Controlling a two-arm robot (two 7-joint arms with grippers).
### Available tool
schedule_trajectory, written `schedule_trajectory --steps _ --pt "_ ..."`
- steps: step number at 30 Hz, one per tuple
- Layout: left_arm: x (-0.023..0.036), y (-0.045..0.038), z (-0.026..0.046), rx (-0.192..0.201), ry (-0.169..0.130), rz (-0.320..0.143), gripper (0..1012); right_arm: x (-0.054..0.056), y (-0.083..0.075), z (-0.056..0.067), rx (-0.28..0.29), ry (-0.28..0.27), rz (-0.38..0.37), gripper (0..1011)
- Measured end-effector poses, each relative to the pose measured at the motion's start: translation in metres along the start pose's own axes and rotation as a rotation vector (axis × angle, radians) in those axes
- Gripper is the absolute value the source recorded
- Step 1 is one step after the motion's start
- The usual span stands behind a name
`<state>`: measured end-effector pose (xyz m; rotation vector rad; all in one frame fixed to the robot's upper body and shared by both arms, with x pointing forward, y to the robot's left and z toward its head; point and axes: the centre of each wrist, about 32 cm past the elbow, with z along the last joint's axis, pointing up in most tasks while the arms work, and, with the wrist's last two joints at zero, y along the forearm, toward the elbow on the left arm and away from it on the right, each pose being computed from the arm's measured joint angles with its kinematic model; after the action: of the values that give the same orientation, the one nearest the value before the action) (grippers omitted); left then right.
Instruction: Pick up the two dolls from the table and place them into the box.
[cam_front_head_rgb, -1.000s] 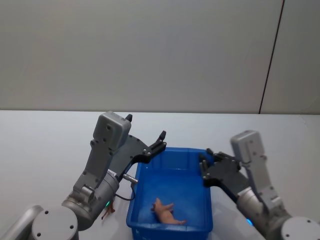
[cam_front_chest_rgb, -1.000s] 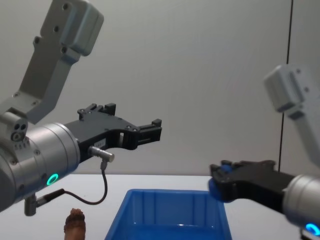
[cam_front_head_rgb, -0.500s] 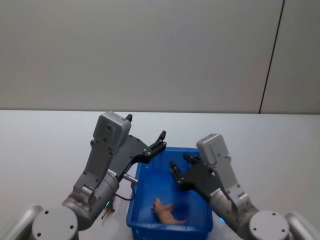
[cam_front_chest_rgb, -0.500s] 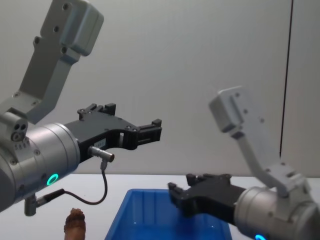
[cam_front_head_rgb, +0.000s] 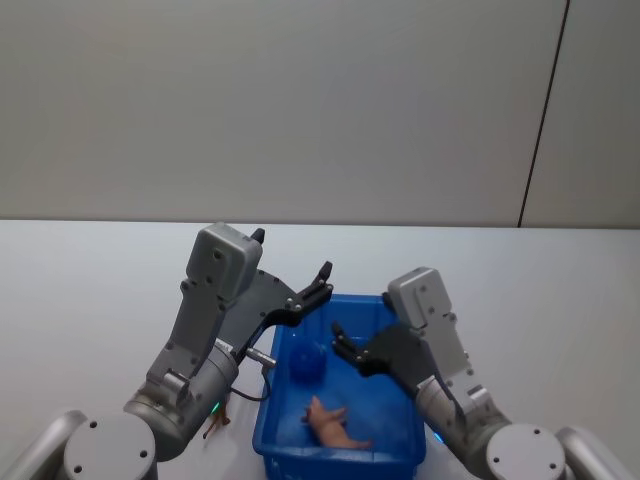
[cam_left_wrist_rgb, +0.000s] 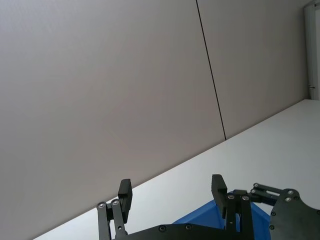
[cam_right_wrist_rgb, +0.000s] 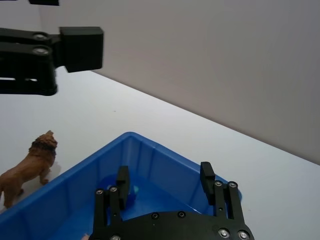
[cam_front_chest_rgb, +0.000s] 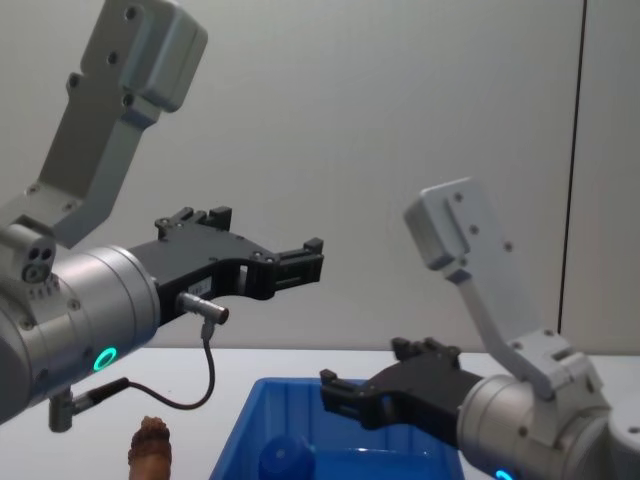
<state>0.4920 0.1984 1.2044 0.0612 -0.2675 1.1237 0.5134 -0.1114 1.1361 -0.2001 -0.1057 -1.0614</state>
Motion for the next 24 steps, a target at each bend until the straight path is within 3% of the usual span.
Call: schedule_trajectory --steps 7,24 --pt "0.0 0.0 0.0 0.0 0.0 0.0 1001 0.004 -0.01 -0.001 -0.001 0.004 -0.077 1001" --pt "0.0 0.0 0.0 0.0 0.0 0.0 1001 0.027 -0.057 -0.01 -0.016 0.04 -0.292 1001"
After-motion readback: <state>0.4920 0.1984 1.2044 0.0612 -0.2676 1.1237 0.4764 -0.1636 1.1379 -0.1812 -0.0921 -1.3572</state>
